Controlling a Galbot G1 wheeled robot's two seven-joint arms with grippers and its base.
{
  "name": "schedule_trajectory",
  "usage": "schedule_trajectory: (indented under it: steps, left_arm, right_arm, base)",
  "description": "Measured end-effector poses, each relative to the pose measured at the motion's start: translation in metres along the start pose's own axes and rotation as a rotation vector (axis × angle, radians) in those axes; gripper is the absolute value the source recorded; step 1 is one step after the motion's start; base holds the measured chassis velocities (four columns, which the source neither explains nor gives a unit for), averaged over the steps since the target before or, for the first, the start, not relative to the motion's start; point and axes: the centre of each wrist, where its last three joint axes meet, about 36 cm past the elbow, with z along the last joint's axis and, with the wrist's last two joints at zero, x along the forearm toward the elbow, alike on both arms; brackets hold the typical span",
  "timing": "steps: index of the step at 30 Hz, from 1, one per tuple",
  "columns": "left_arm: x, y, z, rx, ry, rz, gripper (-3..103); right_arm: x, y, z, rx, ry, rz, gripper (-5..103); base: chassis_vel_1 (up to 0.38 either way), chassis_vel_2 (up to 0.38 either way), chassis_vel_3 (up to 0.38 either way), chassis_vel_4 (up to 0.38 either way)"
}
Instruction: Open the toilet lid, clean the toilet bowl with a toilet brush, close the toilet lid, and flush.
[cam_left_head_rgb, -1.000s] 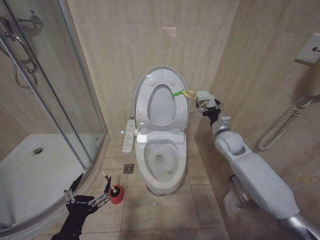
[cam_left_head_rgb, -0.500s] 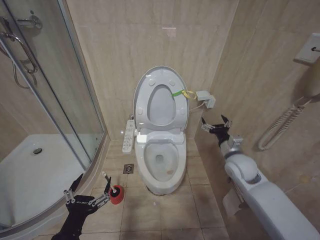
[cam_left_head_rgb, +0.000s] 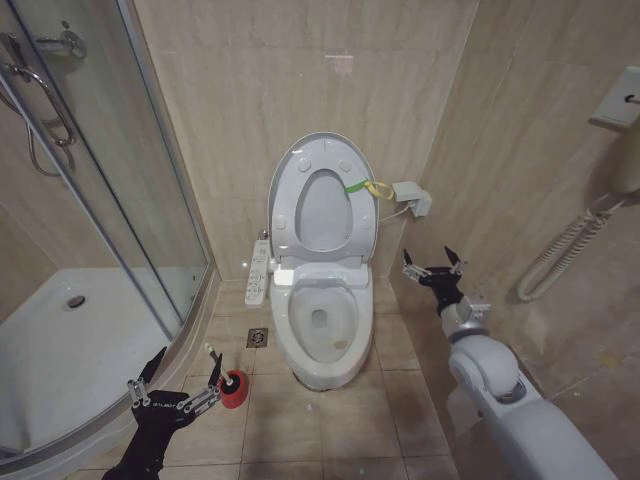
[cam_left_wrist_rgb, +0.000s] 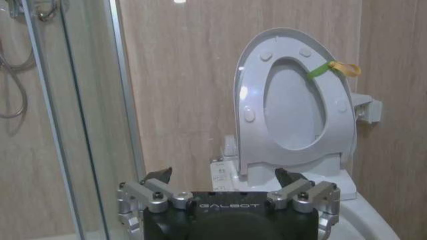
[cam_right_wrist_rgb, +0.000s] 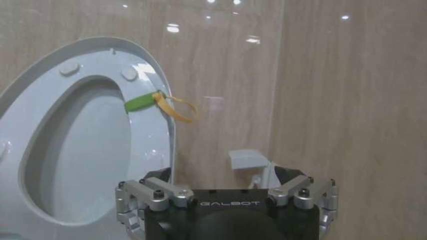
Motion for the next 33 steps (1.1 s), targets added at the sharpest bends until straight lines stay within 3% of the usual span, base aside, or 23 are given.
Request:
schedule_trajectory:
  steps: [10, 33]
  left_arm:
    - [0.000, 0.000, 0.000, 0.000, 0.000, 0.000, 100]
    - [0.000, 0.000, 0.000, 0.000, 0.000, 0.000, 100]
  right_arm:
    - [0.045, 0.007, 0.036, 0.026, 0.026, 0.006, 100]
    - [0.112, 0.018, 0.038, -0.003, 0.026, 0.068, 100]
  base:
    - [0.000, 0.000, 0.000, 0.000]
    - [0.000, 0.000, 0.000, 0.000]
